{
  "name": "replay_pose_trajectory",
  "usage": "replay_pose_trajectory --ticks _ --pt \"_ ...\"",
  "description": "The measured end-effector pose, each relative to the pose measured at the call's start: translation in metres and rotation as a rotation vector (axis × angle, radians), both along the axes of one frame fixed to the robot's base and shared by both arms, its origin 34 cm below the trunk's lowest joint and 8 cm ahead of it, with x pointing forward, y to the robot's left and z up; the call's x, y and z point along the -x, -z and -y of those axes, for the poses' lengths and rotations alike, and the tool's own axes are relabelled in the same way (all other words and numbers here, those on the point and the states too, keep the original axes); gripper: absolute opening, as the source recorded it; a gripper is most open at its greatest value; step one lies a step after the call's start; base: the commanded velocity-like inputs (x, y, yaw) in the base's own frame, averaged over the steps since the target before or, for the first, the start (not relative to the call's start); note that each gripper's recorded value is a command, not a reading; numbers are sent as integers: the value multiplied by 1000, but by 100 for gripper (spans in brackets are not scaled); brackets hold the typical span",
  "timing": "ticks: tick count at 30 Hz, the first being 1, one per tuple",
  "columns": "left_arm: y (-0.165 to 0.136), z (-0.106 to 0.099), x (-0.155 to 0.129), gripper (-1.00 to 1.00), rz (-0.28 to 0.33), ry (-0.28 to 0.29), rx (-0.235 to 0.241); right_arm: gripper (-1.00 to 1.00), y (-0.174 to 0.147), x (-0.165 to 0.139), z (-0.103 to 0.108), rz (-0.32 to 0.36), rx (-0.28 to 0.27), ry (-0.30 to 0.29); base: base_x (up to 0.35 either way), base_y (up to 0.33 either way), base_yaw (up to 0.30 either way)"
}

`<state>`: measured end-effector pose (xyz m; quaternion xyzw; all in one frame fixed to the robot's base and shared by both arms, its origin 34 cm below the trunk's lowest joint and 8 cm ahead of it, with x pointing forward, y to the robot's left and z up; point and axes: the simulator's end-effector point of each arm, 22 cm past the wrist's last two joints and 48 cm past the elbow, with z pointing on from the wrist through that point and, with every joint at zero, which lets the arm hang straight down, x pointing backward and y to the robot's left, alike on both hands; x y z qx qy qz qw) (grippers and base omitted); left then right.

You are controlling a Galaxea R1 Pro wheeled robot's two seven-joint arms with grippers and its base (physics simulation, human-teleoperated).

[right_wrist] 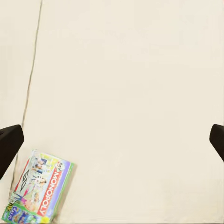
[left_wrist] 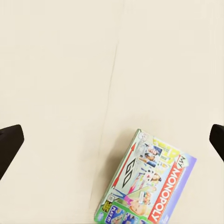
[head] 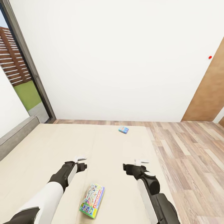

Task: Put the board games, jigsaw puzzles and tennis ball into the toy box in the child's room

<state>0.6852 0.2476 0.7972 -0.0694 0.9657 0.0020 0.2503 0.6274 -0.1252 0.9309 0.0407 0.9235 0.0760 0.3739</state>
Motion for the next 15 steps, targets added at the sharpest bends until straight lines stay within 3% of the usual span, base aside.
replay_pose_trajectory --ticks 3,7,15 --pt "3 0 1 100 -6 0 1 100 -4 9 -10 -30 -75 -17 0 0 70" --pt "3 0 0 100 -9 1 2 100 -3 18 -7 -58 -155 -48 0 0 70" --pt "-33 -7 -17 100 -46 -4 14 100 -10 23 -14 -64 -366 -122 0 0 70"
